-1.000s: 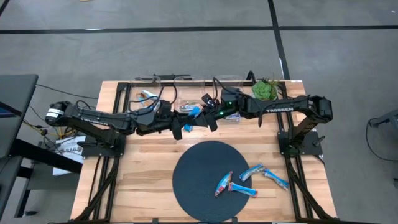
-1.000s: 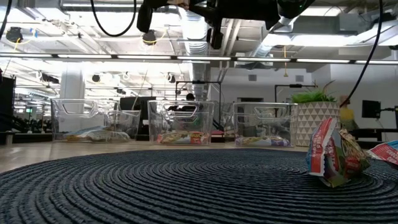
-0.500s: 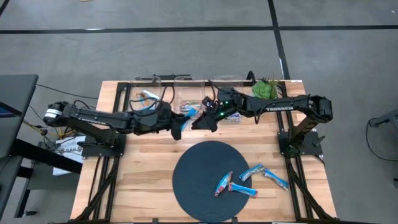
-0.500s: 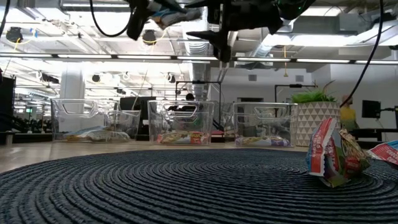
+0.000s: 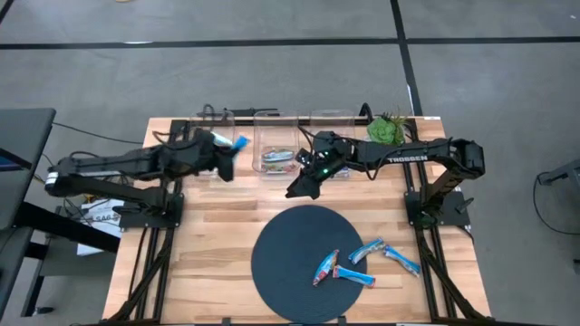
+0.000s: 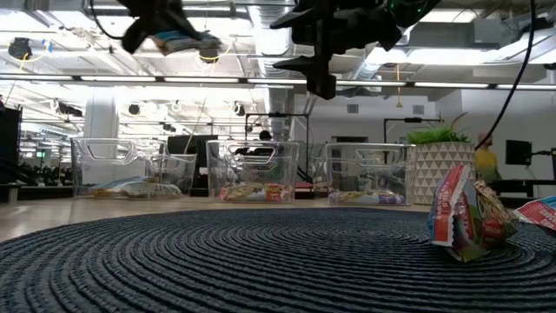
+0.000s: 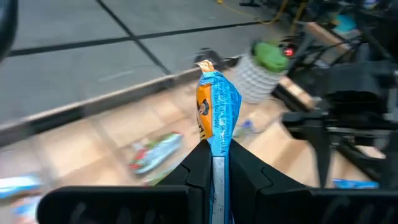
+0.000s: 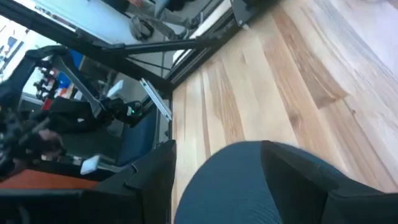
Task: Pick and place Granola Bars by type
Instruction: Put the yellow granola bar into the left transparent bin
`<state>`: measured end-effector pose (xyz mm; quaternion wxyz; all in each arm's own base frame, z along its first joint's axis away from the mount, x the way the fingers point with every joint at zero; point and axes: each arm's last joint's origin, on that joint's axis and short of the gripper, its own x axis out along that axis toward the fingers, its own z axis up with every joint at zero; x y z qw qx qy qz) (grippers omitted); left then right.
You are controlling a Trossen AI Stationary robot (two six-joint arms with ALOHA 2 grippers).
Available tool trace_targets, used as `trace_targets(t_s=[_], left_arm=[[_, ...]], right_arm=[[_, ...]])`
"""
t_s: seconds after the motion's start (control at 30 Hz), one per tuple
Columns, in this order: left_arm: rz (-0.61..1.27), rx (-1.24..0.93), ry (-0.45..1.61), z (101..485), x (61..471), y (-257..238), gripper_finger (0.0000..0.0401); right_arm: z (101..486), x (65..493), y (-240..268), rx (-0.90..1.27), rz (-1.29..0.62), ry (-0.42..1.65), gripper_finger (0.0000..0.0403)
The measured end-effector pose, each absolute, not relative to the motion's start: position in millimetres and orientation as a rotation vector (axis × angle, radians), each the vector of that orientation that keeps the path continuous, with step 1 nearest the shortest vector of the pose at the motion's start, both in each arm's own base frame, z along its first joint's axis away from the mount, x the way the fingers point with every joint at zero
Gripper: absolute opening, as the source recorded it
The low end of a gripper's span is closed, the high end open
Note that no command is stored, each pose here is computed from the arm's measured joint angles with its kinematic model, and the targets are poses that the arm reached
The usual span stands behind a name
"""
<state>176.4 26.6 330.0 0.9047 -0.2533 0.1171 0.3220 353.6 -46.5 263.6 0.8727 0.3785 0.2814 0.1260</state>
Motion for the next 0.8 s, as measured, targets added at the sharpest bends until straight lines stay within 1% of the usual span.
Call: trace_targets(t_s=[0.17, 0.33, 0.53, 0.7, 0.8], left_arm=[[0.741, -0.494, 0.280, 333, 141, 34, 0.0027], [0.842, -0.460, 0.327, 331, 118, 42, 0.0027], [0.926, -0.422, 0.380, 328, 103, 49, 0.0027], [0.914, -0.355, 0.415, 328, 97, 52, 0.0027], [0.913, -0.294, 0.475, 326, 97, 55, 0.0027]], right_arm=[[261, 352, -46, 0.787, 0.257, 0.613, 0.0224], [259, 351, -46, 0.791, 0.248, 0.637, 0.0220], [256, 349, -46, 0.798, 0.227, 0.663, 0.0215], [256, 350, -46, 0.796, 0.211, 0.661, 0.0213], [256, 350, -46, 0.797, 0.209, 0.661, 0.0212]])
